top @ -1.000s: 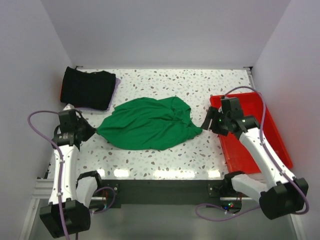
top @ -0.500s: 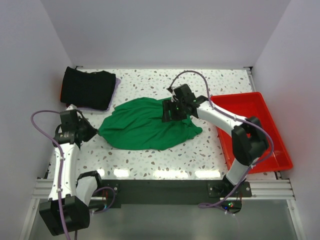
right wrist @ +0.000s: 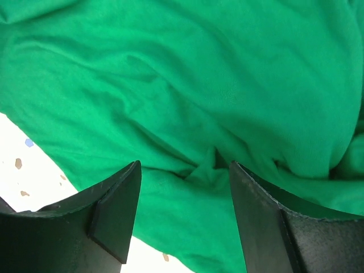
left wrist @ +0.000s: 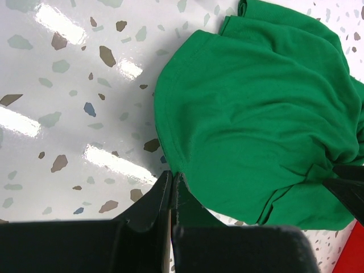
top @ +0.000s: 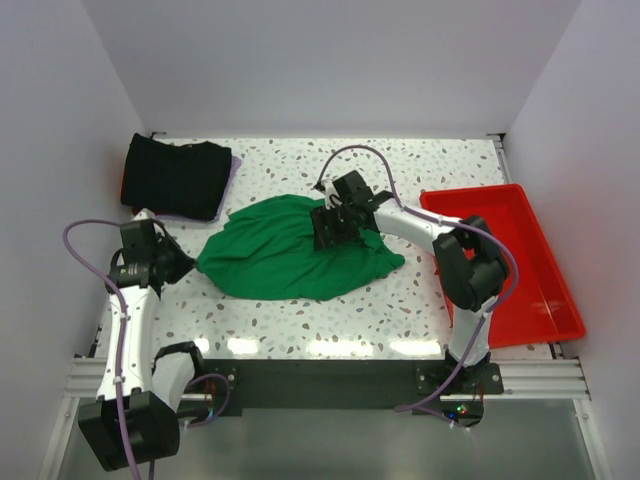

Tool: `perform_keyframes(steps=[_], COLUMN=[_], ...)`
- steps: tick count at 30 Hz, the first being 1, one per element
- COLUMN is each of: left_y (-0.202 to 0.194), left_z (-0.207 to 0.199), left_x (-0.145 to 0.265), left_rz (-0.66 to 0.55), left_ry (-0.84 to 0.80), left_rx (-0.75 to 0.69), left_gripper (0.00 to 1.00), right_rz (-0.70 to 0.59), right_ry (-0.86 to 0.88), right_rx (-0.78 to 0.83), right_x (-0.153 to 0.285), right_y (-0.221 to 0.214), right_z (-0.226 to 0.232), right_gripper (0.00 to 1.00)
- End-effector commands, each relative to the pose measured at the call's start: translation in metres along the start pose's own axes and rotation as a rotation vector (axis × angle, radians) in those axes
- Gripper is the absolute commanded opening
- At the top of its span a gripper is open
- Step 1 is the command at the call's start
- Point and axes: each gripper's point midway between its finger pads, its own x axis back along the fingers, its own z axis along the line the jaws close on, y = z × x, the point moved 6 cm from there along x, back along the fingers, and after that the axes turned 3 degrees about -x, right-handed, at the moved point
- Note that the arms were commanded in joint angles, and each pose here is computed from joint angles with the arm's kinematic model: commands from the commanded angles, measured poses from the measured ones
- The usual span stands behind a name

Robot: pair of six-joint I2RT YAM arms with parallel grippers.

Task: Fold and stack the t-shirts
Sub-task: Flatten the tshirt out

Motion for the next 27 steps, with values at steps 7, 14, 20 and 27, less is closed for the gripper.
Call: perform_keyframes(steps=[7, 14, 20, 27], left_y=[0.0, -0.001, -0.004, -0.003], left_z=[-0.002, -0.001, 0.0, -0.001], left_x=[-0.001, 0.0, -0.001, -0.001], left_rz=[-0.003, -0.004, 0.004, 0.007], left_ry=[-0.03, -0.026, -0.024, -0.031], left_rx=[-0.03, -0.033, -0.029, -0.029], left_gripper=[0.0, 0.0, 0.0, 0.0], right_rz=[-0.066, 0.002, 0.015, 0.03], right_ry=[0.02, -0.009, -0.045, -0.061], right_rx=[0.094, 0.106, 0.117, 0.116], right_x=[-0.006, -0.014, -0.006, -0.005], right_y=[0.02, 0.008, -0.005, -0.01], right_z=[0.002, -0.003, -0.007, -0.009], right_gripper=[0.66, 0.6, 0.55, 0.41])
